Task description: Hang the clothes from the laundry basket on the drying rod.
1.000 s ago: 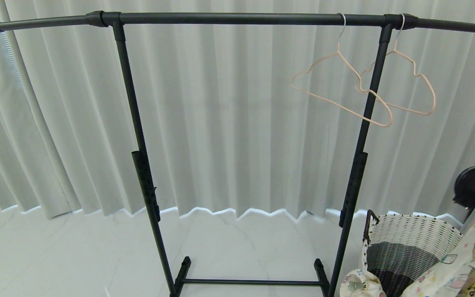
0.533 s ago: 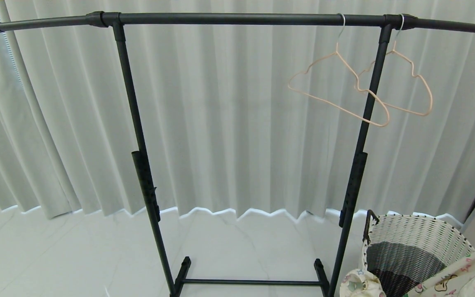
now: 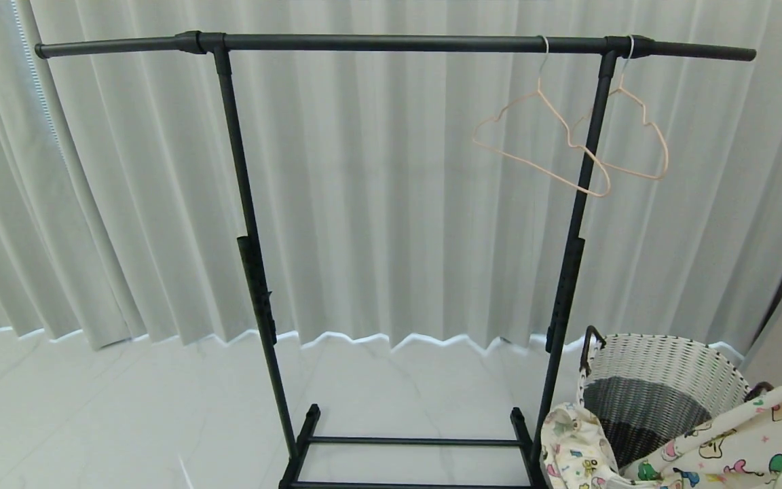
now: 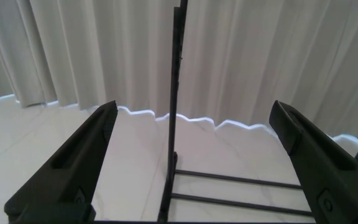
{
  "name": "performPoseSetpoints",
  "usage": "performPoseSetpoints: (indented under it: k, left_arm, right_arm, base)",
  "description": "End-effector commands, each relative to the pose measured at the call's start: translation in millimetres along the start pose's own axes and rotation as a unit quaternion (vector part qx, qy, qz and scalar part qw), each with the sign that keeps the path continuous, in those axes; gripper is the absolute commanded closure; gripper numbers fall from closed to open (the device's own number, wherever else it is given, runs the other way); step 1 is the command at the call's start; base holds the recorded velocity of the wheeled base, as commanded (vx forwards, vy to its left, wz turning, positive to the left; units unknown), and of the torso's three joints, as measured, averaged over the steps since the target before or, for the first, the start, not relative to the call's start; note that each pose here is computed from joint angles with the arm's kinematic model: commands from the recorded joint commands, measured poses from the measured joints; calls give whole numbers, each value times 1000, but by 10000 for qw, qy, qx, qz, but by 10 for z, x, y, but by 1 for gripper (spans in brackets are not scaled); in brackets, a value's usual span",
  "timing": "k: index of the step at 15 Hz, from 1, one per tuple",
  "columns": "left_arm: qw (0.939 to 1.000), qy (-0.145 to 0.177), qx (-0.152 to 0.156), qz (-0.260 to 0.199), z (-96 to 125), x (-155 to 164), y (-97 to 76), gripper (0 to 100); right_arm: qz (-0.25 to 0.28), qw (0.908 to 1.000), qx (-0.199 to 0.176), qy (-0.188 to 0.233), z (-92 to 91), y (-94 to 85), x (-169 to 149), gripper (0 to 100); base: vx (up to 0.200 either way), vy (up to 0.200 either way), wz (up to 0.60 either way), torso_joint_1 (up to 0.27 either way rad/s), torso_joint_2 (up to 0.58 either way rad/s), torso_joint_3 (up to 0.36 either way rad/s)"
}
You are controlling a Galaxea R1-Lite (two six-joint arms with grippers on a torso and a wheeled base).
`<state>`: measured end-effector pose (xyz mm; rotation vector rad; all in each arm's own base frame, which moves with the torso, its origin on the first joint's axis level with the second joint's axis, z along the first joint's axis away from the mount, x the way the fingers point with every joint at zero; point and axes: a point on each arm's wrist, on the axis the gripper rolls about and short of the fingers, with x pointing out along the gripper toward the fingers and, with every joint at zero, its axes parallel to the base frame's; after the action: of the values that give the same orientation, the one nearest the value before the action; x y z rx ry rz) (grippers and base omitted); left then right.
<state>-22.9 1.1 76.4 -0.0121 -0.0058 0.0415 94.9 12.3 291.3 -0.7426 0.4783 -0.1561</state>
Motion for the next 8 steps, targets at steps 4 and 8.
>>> performPoseSetpoints:
  k: [4,8]
  left_arm:
    - [10000,-3,-17,0,0,0,0,0]
    - [10000,-3,-25,0,0,0,0,0]
  right_arm:
    - [520,9977,-110,-419,96,124,-19,100]
    - [1267,9893,38,-723,246,362,-9,100]
  base:
    - [-100,0,0,1,2,-1]
    - [0,0,0,0,0,0]
